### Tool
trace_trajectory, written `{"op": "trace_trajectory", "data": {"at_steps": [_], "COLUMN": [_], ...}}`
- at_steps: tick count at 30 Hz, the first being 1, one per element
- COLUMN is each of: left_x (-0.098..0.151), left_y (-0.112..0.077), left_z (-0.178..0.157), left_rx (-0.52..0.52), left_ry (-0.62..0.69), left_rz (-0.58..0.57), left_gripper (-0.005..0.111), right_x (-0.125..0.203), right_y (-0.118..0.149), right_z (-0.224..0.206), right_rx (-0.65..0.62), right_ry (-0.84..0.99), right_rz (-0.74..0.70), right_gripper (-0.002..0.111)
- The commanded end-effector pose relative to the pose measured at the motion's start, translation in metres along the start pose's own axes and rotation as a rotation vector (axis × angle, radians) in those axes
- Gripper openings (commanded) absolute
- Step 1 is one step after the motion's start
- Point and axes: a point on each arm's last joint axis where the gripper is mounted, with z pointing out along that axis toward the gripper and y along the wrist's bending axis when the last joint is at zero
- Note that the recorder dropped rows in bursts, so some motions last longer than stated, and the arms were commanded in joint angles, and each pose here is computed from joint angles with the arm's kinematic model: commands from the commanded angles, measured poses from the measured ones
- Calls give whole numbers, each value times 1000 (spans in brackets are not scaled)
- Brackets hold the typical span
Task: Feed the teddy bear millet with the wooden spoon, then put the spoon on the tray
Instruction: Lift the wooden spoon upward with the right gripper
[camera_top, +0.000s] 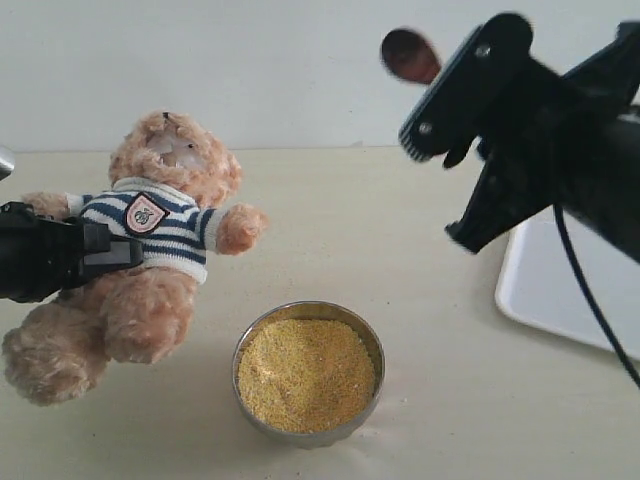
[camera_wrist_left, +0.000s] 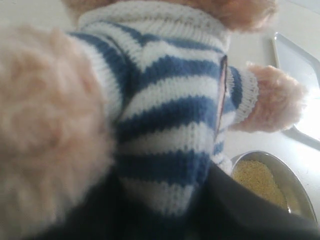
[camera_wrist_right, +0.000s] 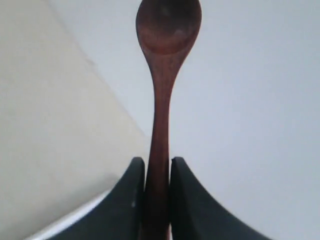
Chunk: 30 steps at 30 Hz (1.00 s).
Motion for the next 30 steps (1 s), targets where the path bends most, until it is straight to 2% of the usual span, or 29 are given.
{"op": "trace_trajectory", "data": {"at_steps": [1, 5, 7, 11, 13, 16, 18, 20, 23, 24, 30], "left_x": [1, 1, 1, 1, 1, 1, 1, 1, 1, 1, 1], "left_y": [-3, -3, -3, -3, -3, -3, -3, -3, -3, -3, -3], "left_z": [0, 0, 0, 0, 0, 0, 0, 0, 0, 0, 0], "left_rx": [27, 26, 26, 26, 26, 26, 26, 26, 26, 26, 26], "left_ry": [0, 3, 3, 3, 3, 3, 3, 3, 3, 3, 3], "left_rz": [2, 7, 7, 7, 7, 7, 7, 7, 7, 7, 7], "left_gripper": [5, 5, 5, 5, 5, 5, 5, 5, 5, 5, 5], "right_x": [-4, 0, 14, 55, 67, 80, 87, 89, 90, 92, 100], "right_y": [-24, -27, -39, -68, -76, -89, -97, -100, -105, -106, -115], "right_z": [-3, 2, 11, 29, 36, 45, 49, 53, 53, 53, 52], "right_rx": [160, 154, 211, 232, 177, 139, 102, 13, -82, -85, -69], "right_ry": [49, 59, 142, 363, 356, 276, 216, 145, 88, 86, 98], "right_rz": [-3, -5, 17, 284, 386, 665, 927, 1148, 1316, 1371, 1964], "right_gripper": [0, 0, 0, 0, 0, 0, 0, 0, 0, 0, 0]}}
